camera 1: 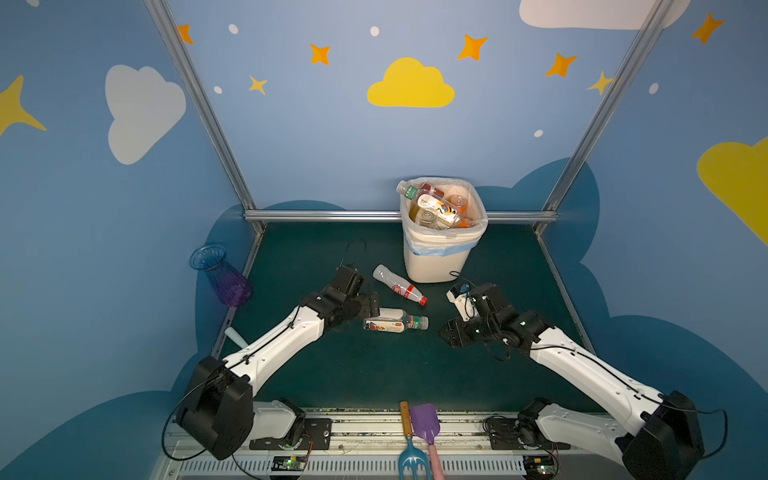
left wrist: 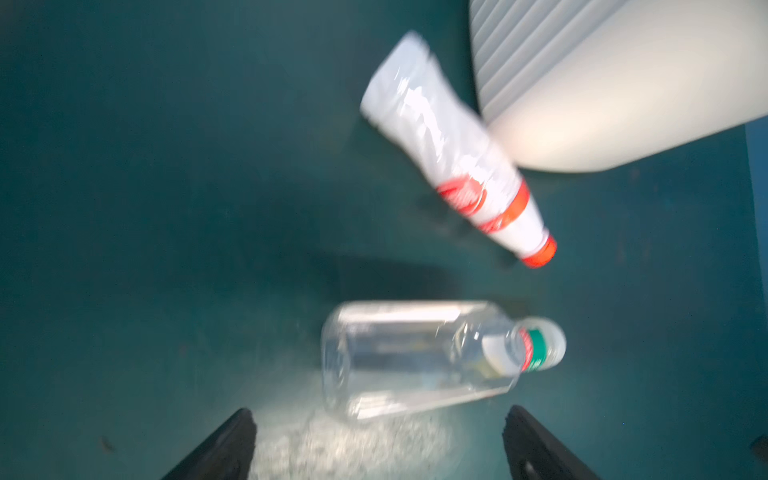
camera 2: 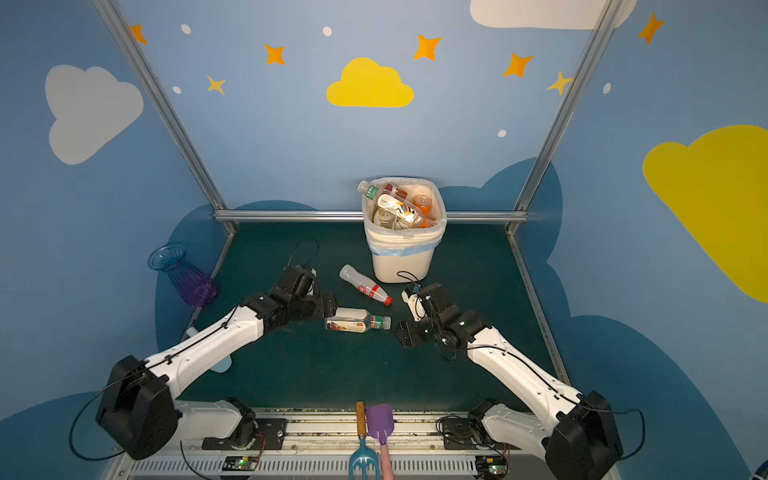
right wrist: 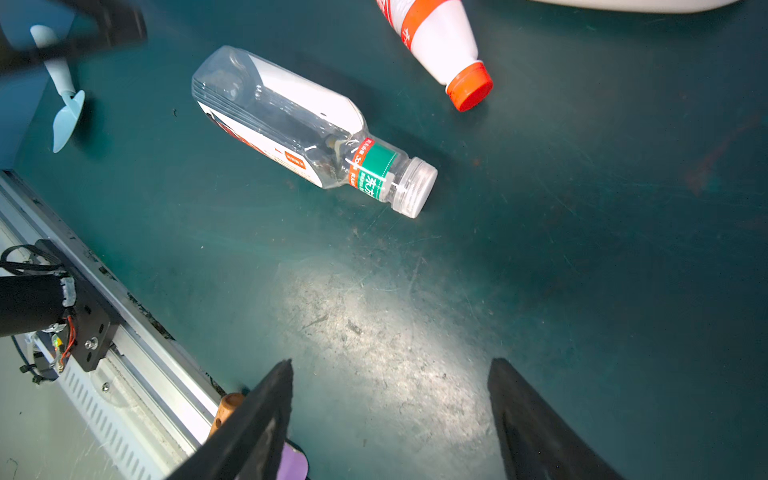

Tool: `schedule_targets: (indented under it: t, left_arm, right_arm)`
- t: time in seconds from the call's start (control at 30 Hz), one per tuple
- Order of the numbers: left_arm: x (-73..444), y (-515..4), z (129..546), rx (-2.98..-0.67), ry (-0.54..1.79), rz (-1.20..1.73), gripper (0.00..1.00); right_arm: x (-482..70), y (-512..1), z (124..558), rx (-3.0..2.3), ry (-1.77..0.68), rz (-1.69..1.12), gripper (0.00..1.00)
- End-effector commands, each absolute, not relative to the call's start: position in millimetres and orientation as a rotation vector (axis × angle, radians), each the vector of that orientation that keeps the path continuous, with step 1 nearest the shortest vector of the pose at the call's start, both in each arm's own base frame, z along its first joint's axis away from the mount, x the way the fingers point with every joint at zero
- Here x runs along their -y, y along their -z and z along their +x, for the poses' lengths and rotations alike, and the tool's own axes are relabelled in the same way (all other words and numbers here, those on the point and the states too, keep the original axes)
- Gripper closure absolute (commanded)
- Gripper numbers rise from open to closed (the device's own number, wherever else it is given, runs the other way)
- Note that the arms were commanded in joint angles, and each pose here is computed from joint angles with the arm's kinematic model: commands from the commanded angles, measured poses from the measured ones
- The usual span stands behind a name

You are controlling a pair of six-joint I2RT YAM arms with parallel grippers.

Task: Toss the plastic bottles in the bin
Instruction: 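Reach the left gripper toward the white red-cap bottle beside the bin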

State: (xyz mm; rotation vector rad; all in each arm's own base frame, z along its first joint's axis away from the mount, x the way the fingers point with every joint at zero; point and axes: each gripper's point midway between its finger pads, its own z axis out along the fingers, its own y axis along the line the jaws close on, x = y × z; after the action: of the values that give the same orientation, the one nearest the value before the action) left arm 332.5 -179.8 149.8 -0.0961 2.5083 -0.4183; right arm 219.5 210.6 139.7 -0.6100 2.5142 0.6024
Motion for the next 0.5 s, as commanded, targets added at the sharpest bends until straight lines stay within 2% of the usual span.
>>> schedule_targets:
  t: [0.0, 0.27, 0.47]
  left_arm:
    - [179.4, -160.4, 364.7, -2.501, 0.329, -0.066, 0.10]
    - [216.7, -118.2, 410.4, -2.762, 0.517, -0.220, 0.09]
    - [239.0, -95.0, 427.7, -2.803, 0.619, -0.276, 0.09]
  right_arm:
    - [-216.5, -148.1, 221.0, -2.474, -0.628, -0.620, 0.25]
    - [-194.8, -155.9, 210.5, -2.457, -0.577, -0.558, 0.24]
    - [-177.4, -171.8, 204.8, -2.373, -0.554, -0.505, 0.24]
